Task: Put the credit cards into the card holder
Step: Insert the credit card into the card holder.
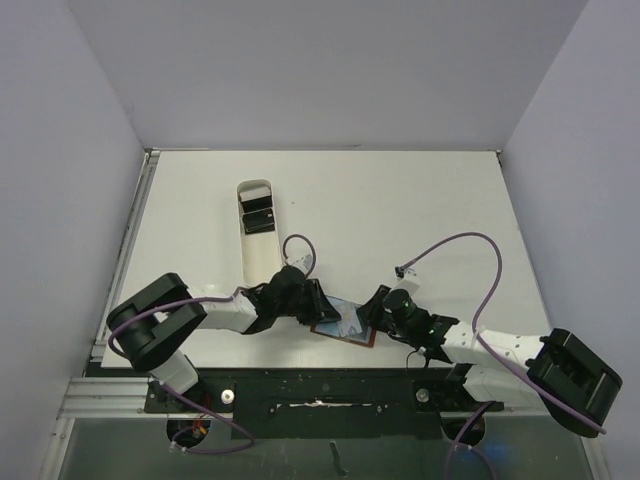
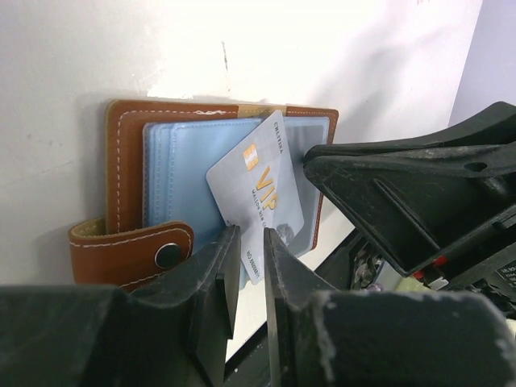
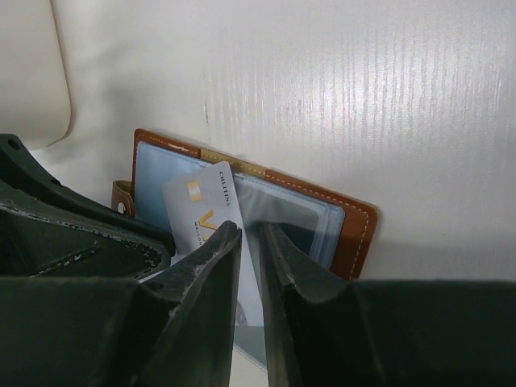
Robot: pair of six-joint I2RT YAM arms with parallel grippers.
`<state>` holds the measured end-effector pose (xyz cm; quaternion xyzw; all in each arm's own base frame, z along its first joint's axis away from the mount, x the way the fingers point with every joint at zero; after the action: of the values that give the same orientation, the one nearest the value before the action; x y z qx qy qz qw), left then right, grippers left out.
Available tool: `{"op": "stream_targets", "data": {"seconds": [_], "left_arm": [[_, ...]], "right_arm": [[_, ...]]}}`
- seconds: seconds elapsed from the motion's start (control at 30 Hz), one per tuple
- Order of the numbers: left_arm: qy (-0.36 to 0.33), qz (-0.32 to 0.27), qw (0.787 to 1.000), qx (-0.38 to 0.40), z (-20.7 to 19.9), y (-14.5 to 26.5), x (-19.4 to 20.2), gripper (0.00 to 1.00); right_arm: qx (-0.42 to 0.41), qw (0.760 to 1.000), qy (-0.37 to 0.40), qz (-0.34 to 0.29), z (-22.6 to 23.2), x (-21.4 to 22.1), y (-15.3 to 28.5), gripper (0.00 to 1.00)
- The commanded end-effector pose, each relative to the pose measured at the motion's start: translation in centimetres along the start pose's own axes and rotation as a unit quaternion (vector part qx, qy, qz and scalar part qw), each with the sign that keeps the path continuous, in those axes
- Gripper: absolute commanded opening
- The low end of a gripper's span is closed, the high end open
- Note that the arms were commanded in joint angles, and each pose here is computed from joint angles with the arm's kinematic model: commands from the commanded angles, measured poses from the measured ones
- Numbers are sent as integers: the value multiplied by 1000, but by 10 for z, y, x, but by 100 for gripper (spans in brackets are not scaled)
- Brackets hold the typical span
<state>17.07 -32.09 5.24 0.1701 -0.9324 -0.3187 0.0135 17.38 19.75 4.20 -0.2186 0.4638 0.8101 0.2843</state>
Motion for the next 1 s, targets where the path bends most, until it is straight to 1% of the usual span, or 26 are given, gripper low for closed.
{"op": "stream_targets", "data": {"seconds": [0.0,0.1,0.27,0.33,0.6,0.77,0.97], "left_arm": [[4,-38,997,73,-30,4,-7,18],[4,-49,997,59,-26,6,-8,21],[-10,-81,996,25,-18,16,-15,29],[-12,-84,996,18,-16,18,-16,31],[-4,-62,998,25,-7,11,-8,32],[1,-60,998,25,-4,8,-7,32],[19,-47,998,43,-6,4,0,32]], "right_arm": [[27,999,11,33,-19,22,4,19],[22,999,11,31,-16,20,5,19],[6,1000,19,15,-2,4,13,19],[2,1000,20,11,3,-1,15,21],[-1,999,20,29,5,7,9,23],[-7,999,14,42,6,16,4,23],[-5,999,5,45,4,26,2,23]]}}
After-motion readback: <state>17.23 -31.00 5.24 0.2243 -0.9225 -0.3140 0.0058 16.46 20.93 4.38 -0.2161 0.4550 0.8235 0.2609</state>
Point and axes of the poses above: each gripper's point midway between its finger pads, its own y axis back along the fingers, its own z axis along the line the jaws close on, x = y × z, the point moved 3 cm from there along y, back along the fingers, and after that the axes turned 10 degrees about y, right-handed, at the moved point
